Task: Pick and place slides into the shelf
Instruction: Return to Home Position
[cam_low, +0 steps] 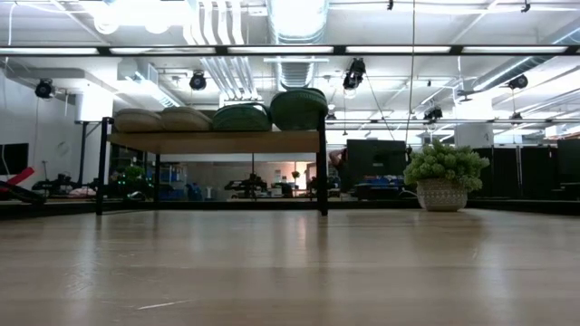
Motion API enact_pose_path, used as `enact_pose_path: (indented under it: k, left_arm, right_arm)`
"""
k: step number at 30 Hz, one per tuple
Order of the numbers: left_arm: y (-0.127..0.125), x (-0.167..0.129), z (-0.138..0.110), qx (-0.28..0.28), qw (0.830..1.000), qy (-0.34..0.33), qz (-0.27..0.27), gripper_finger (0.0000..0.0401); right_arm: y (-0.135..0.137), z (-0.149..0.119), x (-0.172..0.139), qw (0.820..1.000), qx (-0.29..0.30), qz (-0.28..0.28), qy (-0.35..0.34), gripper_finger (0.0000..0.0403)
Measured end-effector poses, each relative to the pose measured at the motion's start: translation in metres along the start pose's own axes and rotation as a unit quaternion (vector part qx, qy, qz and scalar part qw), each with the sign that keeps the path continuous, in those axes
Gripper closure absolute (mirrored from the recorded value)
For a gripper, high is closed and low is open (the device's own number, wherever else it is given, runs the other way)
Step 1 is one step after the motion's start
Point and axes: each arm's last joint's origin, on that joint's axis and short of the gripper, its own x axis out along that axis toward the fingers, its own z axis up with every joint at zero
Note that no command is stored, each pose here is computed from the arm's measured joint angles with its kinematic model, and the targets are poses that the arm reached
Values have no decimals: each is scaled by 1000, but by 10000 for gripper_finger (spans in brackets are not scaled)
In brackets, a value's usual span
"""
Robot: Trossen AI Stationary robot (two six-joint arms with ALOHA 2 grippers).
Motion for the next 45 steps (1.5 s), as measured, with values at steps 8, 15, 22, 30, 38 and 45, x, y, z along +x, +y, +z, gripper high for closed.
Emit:
enact_pose_path:
  k: [8, 15, 22, 30, 38, 45]
  left_arm:
    - [22, -5, -1, -51, 999, -4, 4, 79]
    - [49, -16, -10, -153, 985, -33, -77, 79]
    - [51, -22, -21, -204, 967, -22, -149, 79]
    - [50, -26, -24, -256, 940, -57, -220, 79]
    - [57, -34, -42, -300, 923, -59, -236, 79]
    - [64, -43, -67, -362, 902, -78, -222, 79]
  right_arm:
    - [9, 20, -9, 998, -29, 42, -40, 78]
    - [13, 38, -20, 994, -51, 74, -63, 78]
    - [13, 60, -37, 987, -76, 117, -74, 78]
    - [19, 87, -57, 968, -90, 206, -114, 78]
    - [11, 92, -68, 954, -94, 250, -135, 78]
    - [-16, 98, -89, 940, -62, 274, -194, 79]
